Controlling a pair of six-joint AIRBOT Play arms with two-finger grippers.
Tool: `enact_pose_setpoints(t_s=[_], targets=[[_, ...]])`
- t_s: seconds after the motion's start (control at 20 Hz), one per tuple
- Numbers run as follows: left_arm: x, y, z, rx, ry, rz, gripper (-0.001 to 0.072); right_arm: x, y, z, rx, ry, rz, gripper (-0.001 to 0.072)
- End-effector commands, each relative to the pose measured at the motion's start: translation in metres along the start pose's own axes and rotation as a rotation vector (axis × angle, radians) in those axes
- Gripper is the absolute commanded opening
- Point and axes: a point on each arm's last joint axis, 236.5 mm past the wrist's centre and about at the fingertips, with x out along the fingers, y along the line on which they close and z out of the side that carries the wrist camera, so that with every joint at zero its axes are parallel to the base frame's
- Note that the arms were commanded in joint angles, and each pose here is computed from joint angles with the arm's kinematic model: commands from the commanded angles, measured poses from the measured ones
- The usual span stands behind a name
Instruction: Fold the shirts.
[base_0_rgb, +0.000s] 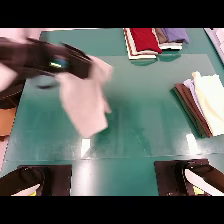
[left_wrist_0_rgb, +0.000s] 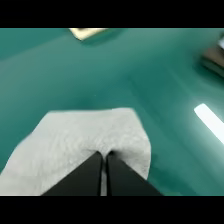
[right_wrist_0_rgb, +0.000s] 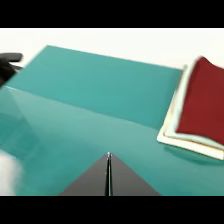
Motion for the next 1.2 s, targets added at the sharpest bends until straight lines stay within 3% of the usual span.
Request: enact_pose_setpoints(t_s=[0.0, 0.05, 0.1, 0.3, 0.5, 0.75, 1.15], targets=[[0.076, -0.079, -0.046, 0.065, 0.141, -0.199, 0.0135, -0.006, -0.019, -0.011, 0.031, 0.053, -0.047, 0.0013], [0.090, -0.090, -0.056, 0.048, 0.168, -0.235, 0.0454, -0.007, -0.021, -0.015, 0.033, 0.067, -0.052, 0.0013], [0.099, -0.094, -0.061, 0.027, 0.180, -0.250, 0.0545, -0.008, -0.023, -0.018, 0.036, 0.080, -0.056, 0.0013], [0.107, -0.034, -0.062, -0.025, 0.212, -0.151, 0.0546, -0.010, -0.024, -0.034, 0.043, 0.149, -0.056, 0.0013], [0.109, 0.029, -0.135, -0.199, 0.455, -0.095, 0.0546, -0.010, -0.024, -0.041, 0.046, 0.181, -0.051, 0.0013], [0.131, -0.003, -0.249, -0.414, 0.630, -0.205, 0.0546, 0.003, -0.029, -0.049, 0.061, 0.212, -0.046, 0.0013], [0.165, -0.053, -0.304, -0.451, 0.678, -0.247, 0.0544, 0.041, -0.005, -0.074, 0.058, 0.304, 0.046, 0.0013]])
